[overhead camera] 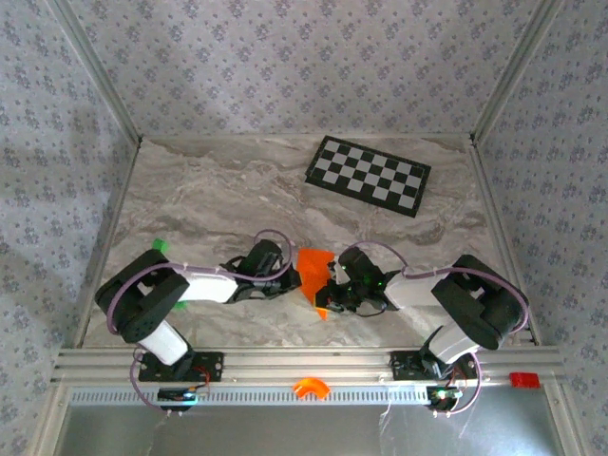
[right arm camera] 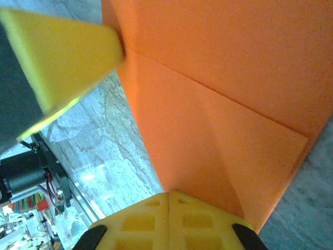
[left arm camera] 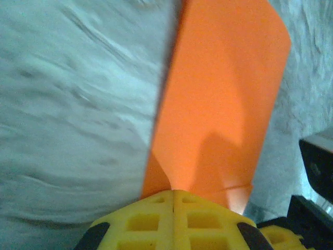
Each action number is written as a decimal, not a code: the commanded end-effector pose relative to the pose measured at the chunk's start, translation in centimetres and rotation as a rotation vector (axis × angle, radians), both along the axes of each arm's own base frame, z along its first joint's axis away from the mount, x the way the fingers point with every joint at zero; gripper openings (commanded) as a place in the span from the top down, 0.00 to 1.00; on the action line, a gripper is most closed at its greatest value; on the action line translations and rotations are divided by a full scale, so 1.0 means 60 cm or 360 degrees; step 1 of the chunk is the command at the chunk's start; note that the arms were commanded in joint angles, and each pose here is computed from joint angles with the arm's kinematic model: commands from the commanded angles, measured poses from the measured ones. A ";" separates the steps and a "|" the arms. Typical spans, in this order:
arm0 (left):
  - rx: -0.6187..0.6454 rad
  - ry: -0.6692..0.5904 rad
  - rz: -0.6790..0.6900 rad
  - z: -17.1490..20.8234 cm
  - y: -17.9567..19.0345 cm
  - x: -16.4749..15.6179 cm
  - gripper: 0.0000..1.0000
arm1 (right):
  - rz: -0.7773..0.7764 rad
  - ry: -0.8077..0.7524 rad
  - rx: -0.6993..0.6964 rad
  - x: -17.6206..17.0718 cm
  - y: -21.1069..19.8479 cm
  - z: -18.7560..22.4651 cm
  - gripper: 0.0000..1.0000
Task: Fold a paper plane with a square sheet of paper (pick it up from the middle)
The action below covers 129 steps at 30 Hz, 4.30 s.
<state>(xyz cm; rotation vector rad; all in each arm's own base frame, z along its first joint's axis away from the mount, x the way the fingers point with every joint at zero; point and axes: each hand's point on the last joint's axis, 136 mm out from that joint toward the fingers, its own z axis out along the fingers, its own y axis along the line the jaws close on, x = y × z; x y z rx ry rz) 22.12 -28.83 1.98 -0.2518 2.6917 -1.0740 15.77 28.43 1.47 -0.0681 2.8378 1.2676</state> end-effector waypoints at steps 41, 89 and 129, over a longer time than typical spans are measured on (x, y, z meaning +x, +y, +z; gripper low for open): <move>0.0147 0.0069 -0.0151 -0.058 0.000 -0.040 0.98 | 0.0007 0.0006 -0.0157 0.020 -0.002 0.017 0.99; 0.0166 0.0104 -0.0110 -0.068 0.000 -0.042 0.99 | -0.0079 -0.0002 -0.0233 -0.009 -0.029 -0.029 0.96; 0.0159 0.0090 0.0052 -0.056 0.011 -0.036 0.99 | -0.0049 -0.0214 -0.0232 -0.035 -0.120 0.023 0.84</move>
